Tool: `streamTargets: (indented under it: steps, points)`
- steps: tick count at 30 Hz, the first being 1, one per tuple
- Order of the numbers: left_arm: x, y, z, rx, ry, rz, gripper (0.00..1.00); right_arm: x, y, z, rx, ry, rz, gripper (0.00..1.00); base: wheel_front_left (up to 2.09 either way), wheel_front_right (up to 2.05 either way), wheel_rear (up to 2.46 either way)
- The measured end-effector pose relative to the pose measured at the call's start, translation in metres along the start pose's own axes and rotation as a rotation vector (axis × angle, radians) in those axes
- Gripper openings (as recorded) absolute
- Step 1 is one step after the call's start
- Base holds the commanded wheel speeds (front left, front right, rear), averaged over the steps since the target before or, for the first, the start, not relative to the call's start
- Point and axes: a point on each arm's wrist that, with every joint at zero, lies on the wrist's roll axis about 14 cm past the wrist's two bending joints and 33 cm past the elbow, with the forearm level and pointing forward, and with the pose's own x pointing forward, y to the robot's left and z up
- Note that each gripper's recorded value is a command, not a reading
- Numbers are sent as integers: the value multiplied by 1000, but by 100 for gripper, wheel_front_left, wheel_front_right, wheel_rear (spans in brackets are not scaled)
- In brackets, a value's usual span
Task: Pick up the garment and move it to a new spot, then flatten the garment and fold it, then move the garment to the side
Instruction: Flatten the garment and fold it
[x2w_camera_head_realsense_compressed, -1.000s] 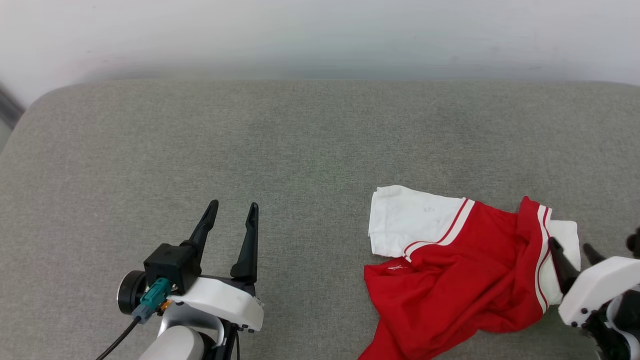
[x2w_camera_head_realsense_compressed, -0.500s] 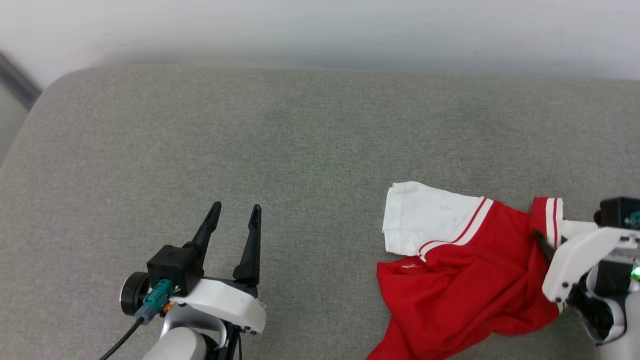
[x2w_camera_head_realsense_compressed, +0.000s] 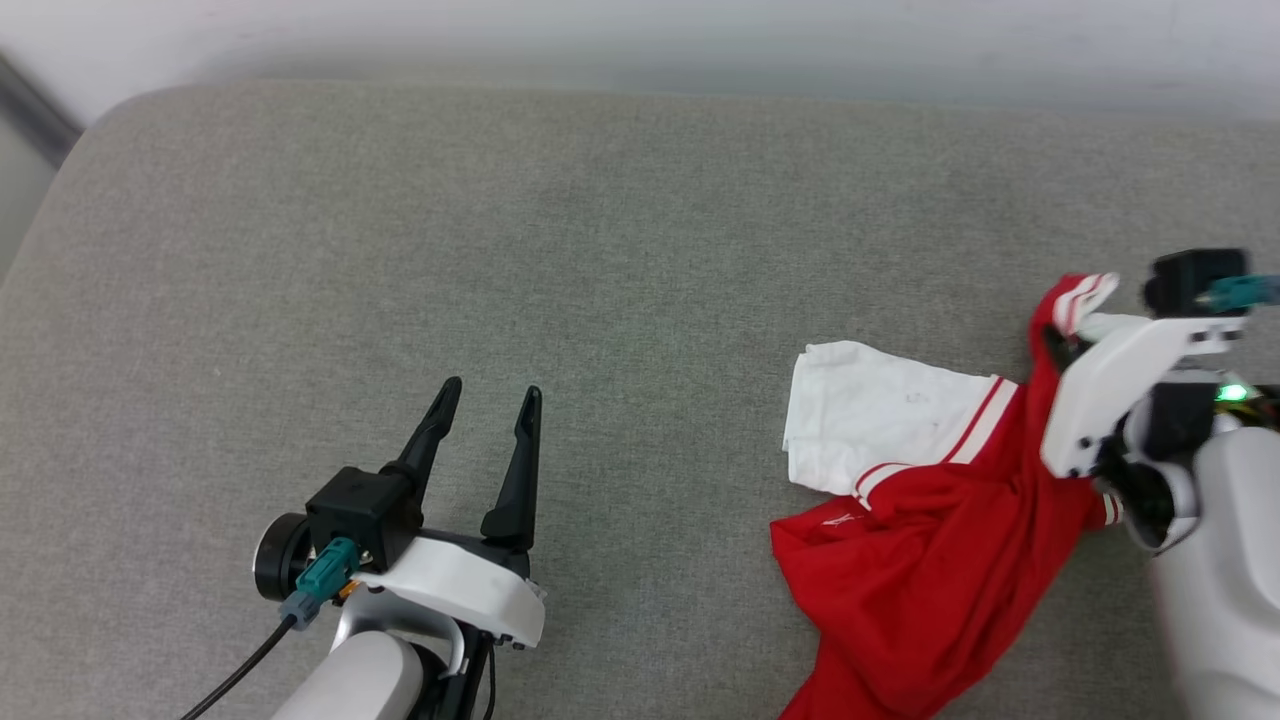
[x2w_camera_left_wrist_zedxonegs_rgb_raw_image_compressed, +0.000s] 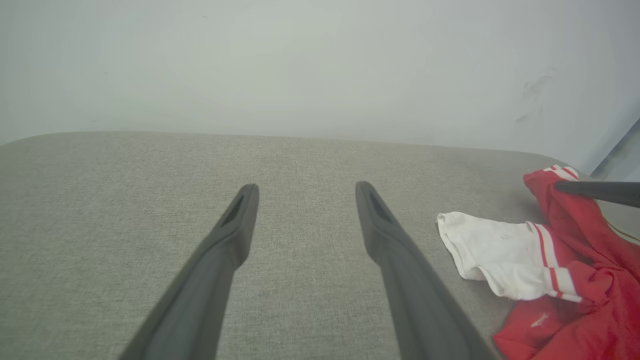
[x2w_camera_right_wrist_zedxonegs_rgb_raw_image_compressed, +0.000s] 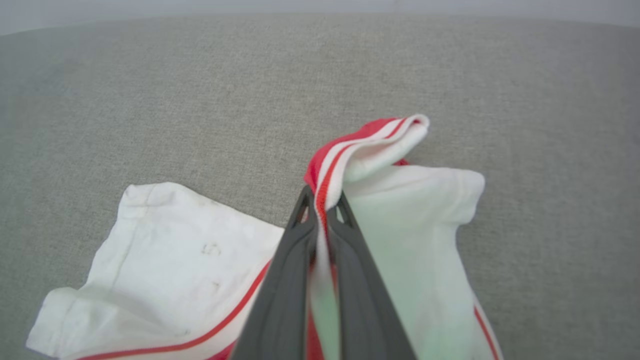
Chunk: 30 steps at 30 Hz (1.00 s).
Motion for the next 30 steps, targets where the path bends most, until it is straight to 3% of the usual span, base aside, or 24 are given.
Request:
streamTargets:
  steps: [5,6,7,14,17,24,30]
  points:
    - [2,5,-4,-1,8,16,100,15,26,-39,-35,116,68,2,0,0,0]
    - [2,6,-5,-2,10,18,100,17,27,-42,-31,118,71,82,0,0,0]
    - [2,7,-6,-2,13,20,100,19,28,-42,-30,115,75,100,0,0,0]
    - [5,6,-6,1,11,21,100,15,22,-11,25,-51,81,100,0,0,0]
    - [6,3,-5,2,6,8,100,8,4,3,44,-92,49,100,0,0,0]
    - [9,-6,-7,-4,12,-19,100,1,-49,-9,107,29,-63,100,0,0,0]
    - [15,-1,-13,2,27,-15,100,18,-51,-21,105,160,-64,100,0,0,0]
